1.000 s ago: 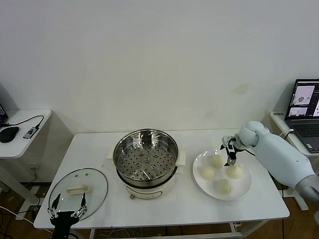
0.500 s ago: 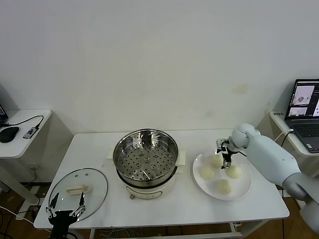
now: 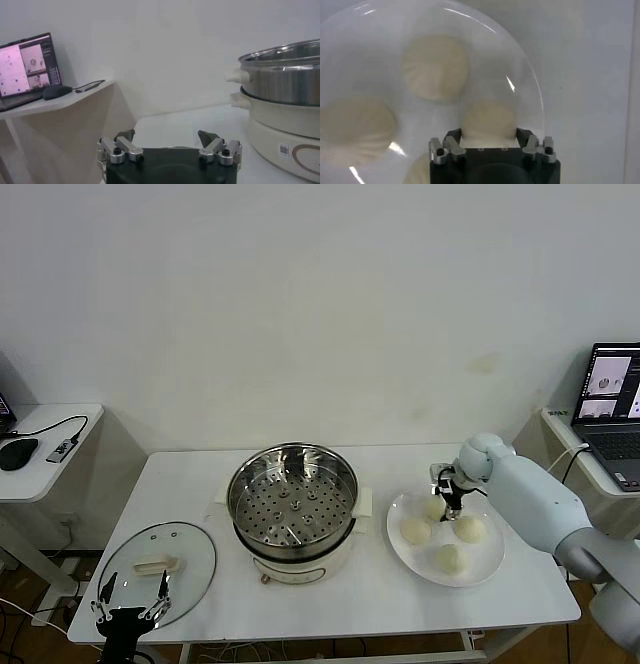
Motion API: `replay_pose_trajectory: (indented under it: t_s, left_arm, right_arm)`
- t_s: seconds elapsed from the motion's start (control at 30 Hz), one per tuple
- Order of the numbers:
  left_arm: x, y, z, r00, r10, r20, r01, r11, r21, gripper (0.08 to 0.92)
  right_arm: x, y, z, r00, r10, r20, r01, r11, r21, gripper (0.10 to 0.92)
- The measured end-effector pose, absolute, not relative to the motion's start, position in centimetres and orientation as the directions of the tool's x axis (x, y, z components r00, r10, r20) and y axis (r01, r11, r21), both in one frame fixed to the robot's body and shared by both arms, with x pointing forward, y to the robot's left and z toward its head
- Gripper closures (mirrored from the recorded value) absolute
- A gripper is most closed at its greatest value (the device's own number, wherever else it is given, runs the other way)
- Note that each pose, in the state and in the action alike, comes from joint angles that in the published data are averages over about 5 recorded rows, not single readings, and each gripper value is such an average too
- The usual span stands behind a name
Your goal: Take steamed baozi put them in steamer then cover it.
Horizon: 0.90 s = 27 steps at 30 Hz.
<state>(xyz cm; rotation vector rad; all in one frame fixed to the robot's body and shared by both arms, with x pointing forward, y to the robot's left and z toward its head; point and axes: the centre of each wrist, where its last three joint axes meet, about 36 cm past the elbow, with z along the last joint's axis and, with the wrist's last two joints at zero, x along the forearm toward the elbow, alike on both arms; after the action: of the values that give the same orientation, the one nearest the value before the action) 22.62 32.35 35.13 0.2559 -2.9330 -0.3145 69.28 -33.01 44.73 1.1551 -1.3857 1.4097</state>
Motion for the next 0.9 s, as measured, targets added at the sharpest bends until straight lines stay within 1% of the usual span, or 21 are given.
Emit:
replay_pose_trajectory:
  t_s: [0.2, 0.37, 0.6, 0.9]
  left_arm:
    - [22.6, 32.5, 35.2, -0.969, -0.189, 0.159, -0.151, 0.962, 0.226, 0.177]
    - [22.8, 32.5, 35.0, -0.968, -0.192, 0.161, -0.154, 0.963, 0.219, 0.177]
    - [23.3, 32.4, 34.8, -0.970, -0.183, 0.159, -0.148, 0.967, 0.209, 0.177]
    - [23.5, 32.7, 35.0, -0.975, -0.165, 0.148, -0.133, 0.971, 0.200, 0.177]
  right_arm:
    - [69.2, -33.2, 45.9, -0.244, -0.057, 0.968, -0.968, -0.051, -0.246, 0.411]
    - [69.0, -33.2, 48.4, -0.264, -0.078, 0.961, -0.962, -0.052, -0.268, 0.411]
    - [68.7, -32.1, 54.8, -0.300, -0.147, 0.943, -0.948, -0.068, -0.312, 0.411]
    - [69.1, -27.6, 64.8, -0.342, -0.250, 0.906, -0.912, -0.147, -0.384, 0.411]
